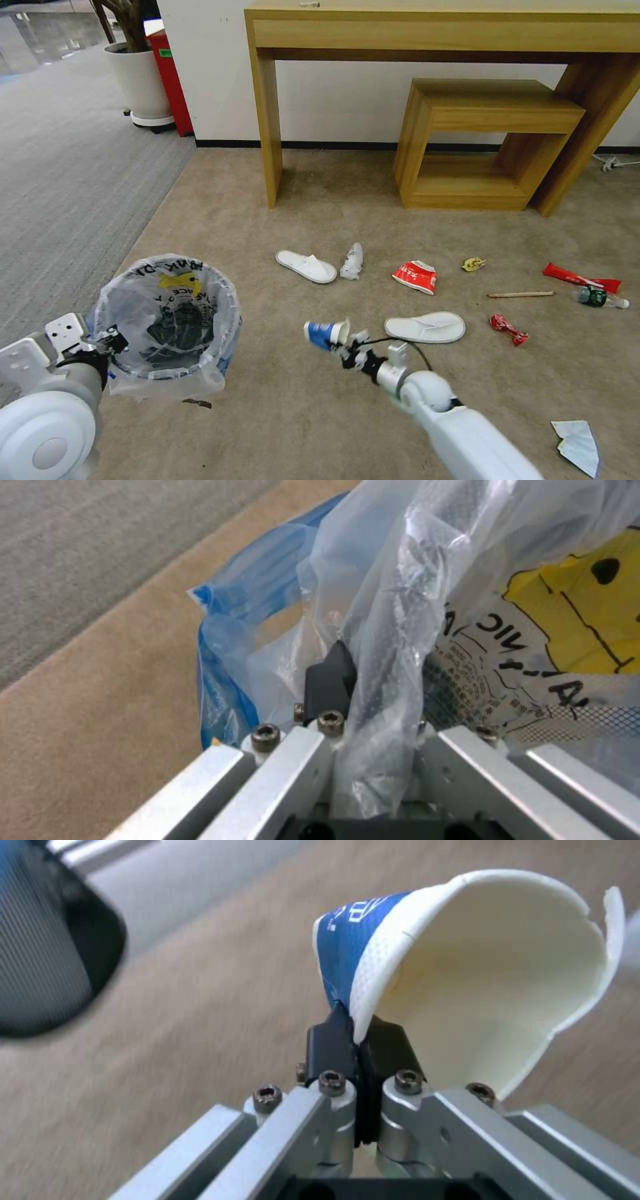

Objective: Pick up the trash bin and place the garbage on the floor into it.

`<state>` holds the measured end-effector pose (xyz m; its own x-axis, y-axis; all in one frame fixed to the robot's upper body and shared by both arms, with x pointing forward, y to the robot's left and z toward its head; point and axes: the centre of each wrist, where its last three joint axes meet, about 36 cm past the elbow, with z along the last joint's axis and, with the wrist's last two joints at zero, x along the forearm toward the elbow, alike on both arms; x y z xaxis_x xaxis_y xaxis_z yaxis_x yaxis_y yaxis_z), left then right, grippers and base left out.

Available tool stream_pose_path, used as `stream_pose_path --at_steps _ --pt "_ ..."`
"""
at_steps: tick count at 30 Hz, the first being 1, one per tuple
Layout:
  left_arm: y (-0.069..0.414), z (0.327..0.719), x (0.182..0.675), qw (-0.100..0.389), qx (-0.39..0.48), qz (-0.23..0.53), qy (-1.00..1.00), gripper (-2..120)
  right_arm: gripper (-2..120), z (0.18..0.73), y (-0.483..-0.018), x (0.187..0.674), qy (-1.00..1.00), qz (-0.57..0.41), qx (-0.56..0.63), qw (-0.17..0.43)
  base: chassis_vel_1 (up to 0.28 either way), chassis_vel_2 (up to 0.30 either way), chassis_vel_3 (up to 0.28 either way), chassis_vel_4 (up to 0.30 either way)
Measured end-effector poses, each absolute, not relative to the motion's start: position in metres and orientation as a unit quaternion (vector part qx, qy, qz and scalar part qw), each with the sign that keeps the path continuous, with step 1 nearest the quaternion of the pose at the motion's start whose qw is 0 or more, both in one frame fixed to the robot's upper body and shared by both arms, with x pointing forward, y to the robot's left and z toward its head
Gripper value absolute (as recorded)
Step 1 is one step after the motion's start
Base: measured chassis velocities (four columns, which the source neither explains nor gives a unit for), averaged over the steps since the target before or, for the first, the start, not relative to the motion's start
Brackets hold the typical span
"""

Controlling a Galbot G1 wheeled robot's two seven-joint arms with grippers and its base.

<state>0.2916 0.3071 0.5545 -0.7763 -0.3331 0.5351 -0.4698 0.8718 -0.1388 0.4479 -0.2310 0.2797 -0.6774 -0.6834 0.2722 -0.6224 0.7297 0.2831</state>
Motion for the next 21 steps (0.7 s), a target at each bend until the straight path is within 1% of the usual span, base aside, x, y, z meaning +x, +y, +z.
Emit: stream_pose_path --at_steps 1,2,4,6,8,9,10,11,12,14,15,18,21 --pt "0.307 0.554 0.292 0.256 0.215 0.133 -0.933 0 0 0.280 -0.231 0.448 -0.912 -0.084 0.358 0.182 0.000 0.000 0.000 0.000" --pt "0.304 0.552 0.294 0.265 0.205 0.129 -0.933 0 0 0.301 -0.247 0.452 -0.917 -0.078 0.361 0.152 0.000 0.000 0.000 0.000" --pt "0.302 0.549 0.297 0.276 0.192 0.128 -0.933 0 0 0.330 -0.262 0.457 -0.919 -0.074 0.370 0.114 0.000 0.000 0.000 0.000" --pt "0.302 0.548 0.298 0.278 0.189 0.128 -0.933 0 0 0.336 -0.265 0.458 -0.919 -0.074 0.373 0.105 0.000 0.000 0.000 0.000" --pt "0.300 0.547 0.300 0.292 0.174 0.132 -0.931 0 0 0.375 -0.277 0.463 -0.913 -0.085 0.394 0.057 0.000 0.000 0.000 0.000" --pt "0.300 0.547 0.300 0.292 0.174 0.132 -0.931 0 0 0.375 -0.277 0.463 -0.913 -0.085 0.394 0.057 0.000 0.000 0.000 0.000" --pt "0.299 0.547 0.301 0.296 0.167 0.135 -0.931 0 0 0.383 -0.279 0.465 -0.911 -0.089 0.401 0.044 0.000 0.000 0.000 0.000" --pt "0.297 0.548 0.301 0.305 0.150 0.145 -0.929 0 0 0.404 -0.282 0.467 -0.899 -0.103 0.426 0.008 0.000 0.000 0.000 0.000" --pt "0.297 0.548 0.301 0.305 0.150 0.145 -0.929 0 0 0.404 -0.282 0.467 -0.899 -0.103 0.426 0.008 0.000 0.000 0.000 0.000" --pt "0.292 0.551 0.301 0.317 0.120 0.161 -0.927 0 0 0.431 -0.282 0.469 -0.874 -0.119 0.469 -0.038 0.000 0.000 0.000 0.000" --pt "0.292 0.551 0.301 0.317 0.120 0.161 -0.927 0 0 0.431 -0.282 0.469 -0.874 -0.119 0.469 -0.038 0.000 0.000 0.000 0.000" --pt "0.286 0.551 0.303 0.338 0.076 0.177 -0.921 0 0 0.456 -0.274 0.464 -0.831 -0.135 0.534 -0.072 0.000 0.000 0.000 0.000" --pt "0.283 0.551 0.305 0.350 0.054 0.182 -0.917 0 0 0.466 -0.266 0.464 -0.810 -0.138 0.564 -0.083 0.000 0.000 0.000 0.000"
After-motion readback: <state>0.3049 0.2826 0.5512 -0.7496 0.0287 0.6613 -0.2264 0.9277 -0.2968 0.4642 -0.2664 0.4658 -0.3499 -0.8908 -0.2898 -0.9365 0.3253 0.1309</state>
